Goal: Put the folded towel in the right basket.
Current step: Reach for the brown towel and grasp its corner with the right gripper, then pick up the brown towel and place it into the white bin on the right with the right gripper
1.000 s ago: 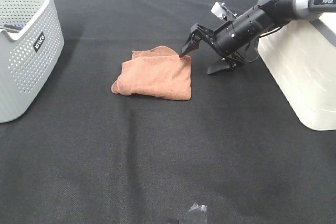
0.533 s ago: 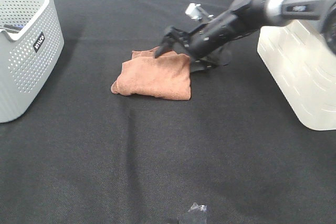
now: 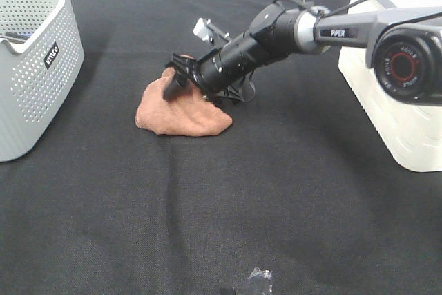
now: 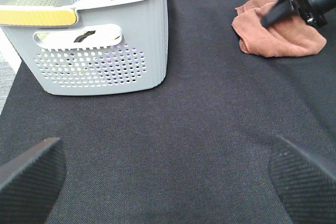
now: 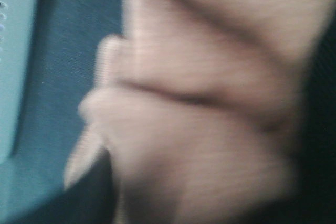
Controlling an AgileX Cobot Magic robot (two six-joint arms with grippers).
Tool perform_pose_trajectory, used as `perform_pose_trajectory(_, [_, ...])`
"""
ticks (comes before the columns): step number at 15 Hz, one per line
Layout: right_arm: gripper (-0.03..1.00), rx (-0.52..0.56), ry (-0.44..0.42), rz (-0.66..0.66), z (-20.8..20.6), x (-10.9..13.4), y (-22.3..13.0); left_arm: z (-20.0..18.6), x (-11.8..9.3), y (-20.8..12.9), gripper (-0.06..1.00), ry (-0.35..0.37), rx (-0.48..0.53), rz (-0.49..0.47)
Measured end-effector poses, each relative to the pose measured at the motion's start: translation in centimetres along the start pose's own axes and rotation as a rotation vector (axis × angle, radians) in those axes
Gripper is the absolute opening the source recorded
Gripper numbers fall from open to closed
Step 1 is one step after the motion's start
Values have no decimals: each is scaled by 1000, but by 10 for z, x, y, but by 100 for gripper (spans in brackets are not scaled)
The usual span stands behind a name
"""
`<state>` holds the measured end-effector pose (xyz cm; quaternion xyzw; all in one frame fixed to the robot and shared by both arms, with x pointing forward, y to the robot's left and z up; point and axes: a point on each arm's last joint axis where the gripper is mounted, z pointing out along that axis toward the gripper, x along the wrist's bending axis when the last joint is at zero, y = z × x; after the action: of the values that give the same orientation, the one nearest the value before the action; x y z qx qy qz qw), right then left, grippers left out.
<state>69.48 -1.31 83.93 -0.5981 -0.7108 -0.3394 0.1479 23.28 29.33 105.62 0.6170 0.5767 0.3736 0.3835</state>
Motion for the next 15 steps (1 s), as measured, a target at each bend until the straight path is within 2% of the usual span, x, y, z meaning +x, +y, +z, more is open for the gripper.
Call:
perform_pose_trajectory(1, [21, 5, -4, -7, 2, -1, 0, 0, 0, 0, 97, 0, 0, 0])
perform_pose_trajectory(2, [18, 14, -5, -27, 1, 0, 1, 0, 0, 0, 97, 0, 0, 0])
perform_pose_trajectory(5, [18, 82, 8, -118, -5, 10, 6, 0, 0, 0, 97, 0, 0, 0])
perform_pose_trajectory(6, [18, 134, 25, -187, -16, 23, 13, 0, 0, 0, 97, 0, 0, 0])
perform_pose_trajectory(8, [18, 148, 52, -280, -53, 50, 36, 0, 0, 0, 97, 0, 0, 0])
perform_pose_trajectory(9, [18, 114, 49, -316, -75, 59, 50, 0, 0, 0, 97, 0, 0, 0])
perform_pose_trajectory(11, [18, -97, 21, -311, -146, 68, 90, 0, 0, 0, 97, 0, 0, 0])
perform_pose_trajectory(12, [18, -97, 21, -311, -146, 68, 90, 0, 0, 0, 97, 0, 0, 0])
perform_pose_trajectory(15, [18, -269, -54, -268, -239, 53, 116, 0, 0, 0, 97, 0, 0, 1])
